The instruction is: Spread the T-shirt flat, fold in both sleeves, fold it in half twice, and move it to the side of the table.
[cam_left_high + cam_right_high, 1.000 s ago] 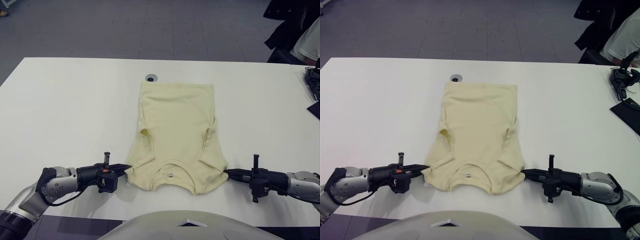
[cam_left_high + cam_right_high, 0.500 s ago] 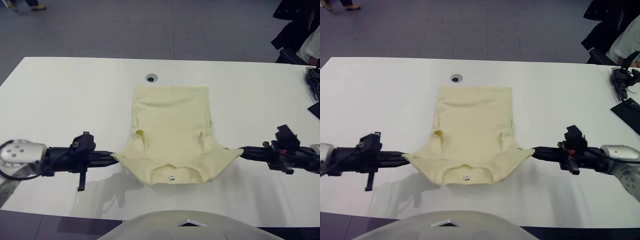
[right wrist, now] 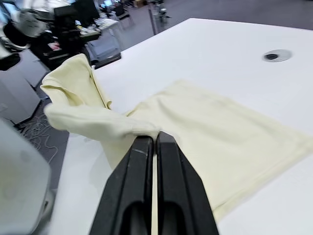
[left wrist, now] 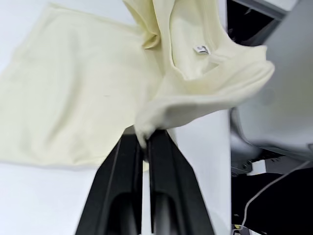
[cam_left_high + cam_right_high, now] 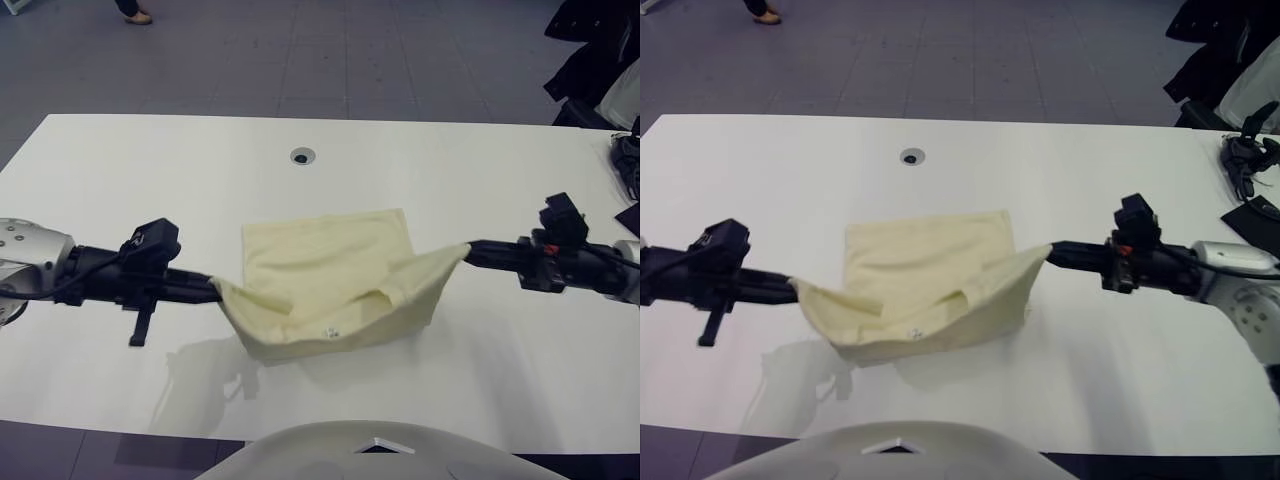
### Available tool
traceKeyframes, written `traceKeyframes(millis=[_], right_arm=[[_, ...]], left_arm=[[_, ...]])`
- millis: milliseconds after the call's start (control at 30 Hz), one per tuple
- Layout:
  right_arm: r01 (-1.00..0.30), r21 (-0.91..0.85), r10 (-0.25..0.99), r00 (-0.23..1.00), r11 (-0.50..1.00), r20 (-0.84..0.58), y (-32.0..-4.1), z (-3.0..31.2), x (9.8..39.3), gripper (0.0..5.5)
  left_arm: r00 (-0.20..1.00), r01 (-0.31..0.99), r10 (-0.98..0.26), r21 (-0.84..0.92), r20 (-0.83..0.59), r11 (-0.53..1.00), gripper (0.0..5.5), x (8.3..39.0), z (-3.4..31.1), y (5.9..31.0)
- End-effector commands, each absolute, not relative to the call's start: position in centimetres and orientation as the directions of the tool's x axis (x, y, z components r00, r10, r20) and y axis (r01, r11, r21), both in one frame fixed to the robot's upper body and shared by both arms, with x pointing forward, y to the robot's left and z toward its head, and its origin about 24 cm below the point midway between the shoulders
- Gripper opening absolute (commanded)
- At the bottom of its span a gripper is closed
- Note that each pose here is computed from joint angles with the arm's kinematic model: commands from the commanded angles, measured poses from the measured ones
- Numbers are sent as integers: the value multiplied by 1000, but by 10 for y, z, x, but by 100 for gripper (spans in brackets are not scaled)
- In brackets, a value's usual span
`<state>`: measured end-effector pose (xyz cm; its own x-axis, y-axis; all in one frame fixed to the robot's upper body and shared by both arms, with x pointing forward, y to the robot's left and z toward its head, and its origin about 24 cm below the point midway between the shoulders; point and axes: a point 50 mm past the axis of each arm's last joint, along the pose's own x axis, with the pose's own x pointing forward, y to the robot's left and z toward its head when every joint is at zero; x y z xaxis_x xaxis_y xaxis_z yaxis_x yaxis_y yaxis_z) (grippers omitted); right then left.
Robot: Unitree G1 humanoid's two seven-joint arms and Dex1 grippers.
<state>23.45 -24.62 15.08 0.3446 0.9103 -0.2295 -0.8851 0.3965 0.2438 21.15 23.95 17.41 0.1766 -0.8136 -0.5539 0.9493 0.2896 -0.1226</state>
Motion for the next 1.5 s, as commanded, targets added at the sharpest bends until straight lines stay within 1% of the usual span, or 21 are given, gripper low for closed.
traceKeyframes(millis=[33, 133, 267, 400, 467, 500, 567, 633, 767, 833, 867, 900, 933, 1000, 1100, 1200, 1300, 1367, 1500], right_arm=[[-855, 88, 845, 480, 510, -237, -234, 136, 278, 0], [-846, 72, 835, 502, 529, -226, -229, 127, 294, 0], [-868, 100, 867, 465, 486, -177, -221, 127, 301, 0], [-866, 107, 868, 471, 489, -155, -216, 125, 310, 0], [-866, 109, 868, 468, 488, -167, -214, 122, 313, 0], [-862, 103, 860, 472, 496, -195, -215, 118, 314, 0], [-847, 87, 833, 490, 524, -257, -218, 107, 316, 0], [-811, 70, 788, 539, 581, -297, -222, 98, 321, 0], [-743, 28, 707, 625, 669, -331, -227, 87, 331, 0], [-710, 26, 673, 654, 704, -344, -230, 82, 333, 0], [-699, 24, 661, 663, 714, -351, -230, 80, 333, 29], [-680, 19, 641, 681, 733, -354, -232, 79, 334, 37], [-664, 10, 623, 696, 748, -357, -234, 78, 334, 58], [-633, -7, 587, 722, 774, -367, -238, 74, 333, 91], [-596, -23, 551, 754, 802, -358, -243, 70, 329, 140], [-599, -27, 559, 762, 801, -327, -237, 70, 327, 187], [-639, -51, 604, 748, 768, -276, -226, 78, 327, 235], [-671, -117, 629, 732, 732, -263, -220, 84, 326, 272], [-730, -342, 682, 680, 592, -269, -201, 90, 325, 335]], left_arm=[[335, 912, -777, -24, -533, 410, 1, 246, 160, 239], [397, 885, -757, -3, -519, 466, 1, 263, 149, 239], [438, 864, -743, 8, -506, 503, 1, 279, 138, 237], [501, 832, -717, 43, -484, 553, 1, 294, 135, 236], [522, 820, -701, 60, -486, 569, 1, 298, 135, 237], [526, 817, -695, 63, -490, 573, 1, 299, 133, 238], [532, 811, -685, 66, -498, 582, 1, 303, 130, 238], [552, 795, -671, 71, -495, 602, 1, 309, 126, 236], [599, 757, -654, 60, -462, 651, 1, 325, 123, 228], [594, 752, -652, 37, -471, 658, 1, 328, 118, 223], [596, 746, -642, 35, -482, 665, 0, 329, 115, 221], [599, 738, -631, 34, -492, 674, 0, 329, 112, 220], [615, 722, -611, 44, -499, 691, 34, 330, 109, 220], [670, 664, -547, 75, -502, 744, 65, 334, 103, 225], [758, 540, -441, 82, -482, 838, 116, 343, 96, 231], [785, 485, -419, 32, -456, 874, 165, 346, 87, 223], [804, 449, -400, 7, -440, 894, 216, 346, 82, 218], [814, 439, -398, -2, -424, 899, 253, 345, 83, 217], [852, 399, -370, 1, -370, 917, 319, 346, 95, 223]])
